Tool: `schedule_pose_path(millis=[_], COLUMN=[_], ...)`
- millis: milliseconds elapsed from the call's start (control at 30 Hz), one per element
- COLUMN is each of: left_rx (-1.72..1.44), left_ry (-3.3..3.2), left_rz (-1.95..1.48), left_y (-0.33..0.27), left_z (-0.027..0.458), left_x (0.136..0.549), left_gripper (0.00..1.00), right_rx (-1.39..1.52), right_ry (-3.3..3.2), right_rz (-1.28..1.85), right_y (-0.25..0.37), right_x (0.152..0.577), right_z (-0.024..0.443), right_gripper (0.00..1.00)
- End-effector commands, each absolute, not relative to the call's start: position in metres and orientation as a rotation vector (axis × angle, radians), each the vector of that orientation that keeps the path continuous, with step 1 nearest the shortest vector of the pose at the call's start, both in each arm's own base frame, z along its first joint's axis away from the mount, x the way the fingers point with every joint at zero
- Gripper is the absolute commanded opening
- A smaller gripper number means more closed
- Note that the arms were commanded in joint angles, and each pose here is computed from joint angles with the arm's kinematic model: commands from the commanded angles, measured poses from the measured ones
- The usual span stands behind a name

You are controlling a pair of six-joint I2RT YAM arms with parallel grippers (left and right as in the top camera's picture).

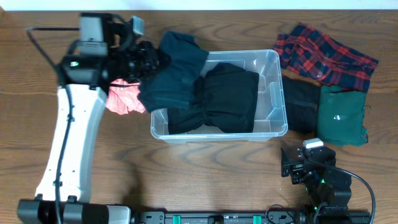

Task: Pack container
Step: 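Carry the folded black item into the bin's left side and release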

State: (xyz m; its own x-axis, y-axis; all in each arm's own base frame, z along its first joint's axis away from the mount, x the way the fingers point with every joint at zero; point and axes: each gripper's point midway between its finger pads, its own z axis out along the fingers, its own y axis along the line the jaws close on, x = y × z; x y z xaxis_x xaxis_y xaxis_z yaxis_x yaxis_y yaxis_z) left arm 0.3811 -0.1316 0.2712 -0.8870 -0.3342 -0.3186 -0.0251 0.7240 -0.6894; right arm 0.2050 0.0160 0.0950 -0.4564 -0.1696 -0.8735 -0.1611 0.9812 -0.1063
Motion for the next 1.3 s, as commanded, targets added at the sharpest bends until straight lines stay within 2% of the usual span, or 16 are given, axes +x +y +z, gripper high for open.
schedule_pose_path(millis=[0, 300, 533, 567, 633, 767, 967, 1100, 1267], left_rx=[-0.502, -0.671, -0.738, -0.738, -0.738, -0.744, -0.832, -0.872, -0.922], left_ry=[2.569, 2.662, 2.685, 2.686, 2.686, 2.684, 2.584, 2.489, 2.462], left_rz=[-0.821, -0.809, -0.807, -0.807, -0.811, -0.825, -0.889, -0.897, -0.784], left_y=[-0.127, -0.147, -0.149, -0.149, -0.149, -0.147, -0.101, -0.04, 0.036], left_z=[0.238, 0.188, 0.168, 0.168, 0.168, 0.169, 0.188, 0.204, 0.197], left_x=[0.394, 0.41, 0.418, 0.418, 0.418, 0.419, 0.43, 0.435, 0.422], left_gripper=[0.06, 0.06, 0.07, 0.14, 0.39, 0.68, 0.7, 0.7, 0.73], right_rx=[-0.233, -0.233, -0.233, -0.233, -0.233, -0.233, -0.233, -0.233, -0.233], right_ry=[2.05, 2.05, 2.05, 2.05, 2.05, 2.05, 2.05, 2.05, 2.05], right_rz=[-0.025, -0.025, -0.024, -0.025, -0.025, -0.025, -0.025, -0.025, -0.025], right_y=[0.014, 0.014, 0.014, 0.014, 0.014, 0.014, 0.014, 0.014, 0.014], right_x=[0.205, 0.205, 0.205, 0.205, 0.205, 0.205, 0.205, 0.205, 0.205], right_z=[0.095, 0.095, 0.095, 0.095, 0.095, 0.095, 0.095, 0.095, 0.095], right_gripper=[0.99, 0.99, 0.99, 0.99, 0.99, 0.99, 0.99, 0.99, 0.99])
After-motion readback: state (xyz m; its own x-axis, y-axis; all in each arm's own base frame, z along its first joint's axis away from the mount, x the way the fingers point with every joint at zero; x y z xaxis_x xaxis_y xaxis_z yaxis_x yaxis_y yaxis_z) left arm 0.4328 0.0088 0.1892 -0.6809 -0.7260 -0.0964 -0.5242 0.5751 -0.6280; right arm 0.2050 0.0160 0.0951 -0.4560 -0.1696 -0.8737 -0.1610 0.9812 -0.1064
